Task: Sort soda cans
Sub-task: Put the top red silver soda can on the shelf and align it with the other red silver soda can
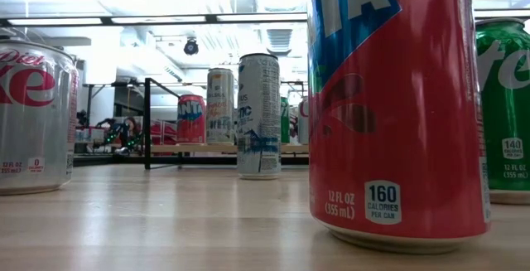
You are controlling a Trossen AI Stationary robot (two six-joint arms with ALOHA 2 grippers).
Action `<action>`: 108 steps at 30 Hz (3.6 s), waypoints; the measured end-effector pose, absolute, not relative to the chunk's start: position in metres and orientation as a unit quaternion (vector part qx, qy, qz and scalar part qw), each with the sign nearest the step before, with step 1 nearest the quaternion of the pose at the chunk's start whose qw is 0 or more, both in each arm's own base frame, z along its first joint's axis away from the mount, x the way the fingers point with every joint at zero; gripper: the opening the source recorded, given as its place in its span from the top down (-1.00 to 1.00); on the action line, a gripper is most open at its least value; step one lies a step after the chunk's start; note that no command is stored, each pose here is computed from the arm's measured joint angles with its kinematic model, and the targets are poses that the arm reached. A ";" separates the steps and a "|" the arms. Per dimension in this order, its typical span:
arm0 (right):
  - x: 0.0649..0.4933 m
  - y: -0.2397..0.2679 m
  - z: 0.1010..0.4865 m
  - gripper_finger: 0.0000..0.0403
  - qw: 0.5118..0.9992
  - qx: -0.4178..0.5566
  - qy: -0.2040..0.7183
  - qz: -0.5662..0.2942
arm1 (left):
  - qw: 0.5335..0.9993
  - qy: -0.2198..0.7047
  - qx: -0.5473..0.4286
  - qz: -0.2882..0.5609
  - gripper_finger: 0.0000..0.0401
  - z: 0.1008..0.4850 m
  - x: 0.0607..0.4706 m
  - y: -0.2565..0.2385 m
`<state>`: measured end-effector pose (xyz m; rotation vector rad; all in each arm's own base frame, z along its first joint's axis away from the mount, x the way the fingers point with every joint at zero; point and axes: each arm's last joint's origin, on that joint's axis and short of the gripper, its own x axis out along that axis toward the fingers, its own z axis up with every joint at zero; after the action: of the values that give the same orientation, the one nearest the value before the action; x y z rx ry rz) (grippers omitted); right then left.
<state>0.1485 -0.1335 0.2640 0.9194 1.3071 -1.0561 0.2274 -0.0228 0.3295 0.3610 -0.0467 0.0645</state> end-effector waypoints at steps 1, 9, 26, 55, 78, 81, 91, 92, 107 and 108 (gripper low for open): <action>0.149 -0.134 0.262 -0.87 0.576 0.393 0.557 -0.451 | 0.983 -0.023 0.179 0.032 1.00 0.330 0.227 -0.023; 0.148 -0.133 0.244 -0.87 0.570 0.398 0.553 -0.460 | 0.983 -0.023 0.180 0.033 1.00 0.329 0.227 -0.022; 0.146 -0.132 0.219 -0.68 0.568 0.402 0.544 -0.468 | 0.983 -0.023 0.180 0.033 1.00 0.329 0.227 -0.022; 0.172 -0.108 0.300 -0.45 0.618 0.379 0.544 -0.423 | 0.982 -0.022 0.183 0.033 1.00 0.329 0.228 -0.022; 0.270 -0.037 0.347 -0.45 0.694 0.264 0.605 -0.290 | 0.982 -0.022 0.183 0.033 1.00 0.329 0.228 -0.022; 0.282 -0.036 0.344 -0.45 0.701 0.224 0.627 -0.257 | 0.982 -0.022 0.183 0.033 1.00 0.329 0.228 -0.022; 0.316 -0.035 0.330 -0.45 0.719 0.083 0.674 -0.148 | 0.982 -0.019 0.184 0.033 1.00 0.329 0.228 -0.022; 0.319 -0.036 0.328 -0.45 0.719 0.073 0.676 -0.145 | 0.982 -0.019 0.184 0.033 1.00 0.329 0.228 -0.022; 0.342 -0.047 0.323 -0.45 0.766 0.015 0.632 -0.115 | 0.982 -0.015 0.188 0.033 1.00 0.328 0.228 -0.022; 0.343 -0.049 0.323 -0.45 0.768 0.014 0.629 -0.115 | 0.981 -0.015 0.188 0.033 1.00 0.328 0.228 -0.022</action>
<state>0.3428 -0.0494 0.3233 0.0295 1.3661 -0.2492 0.2277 -0.0219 0.3279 0.3787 -0.0299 0.0661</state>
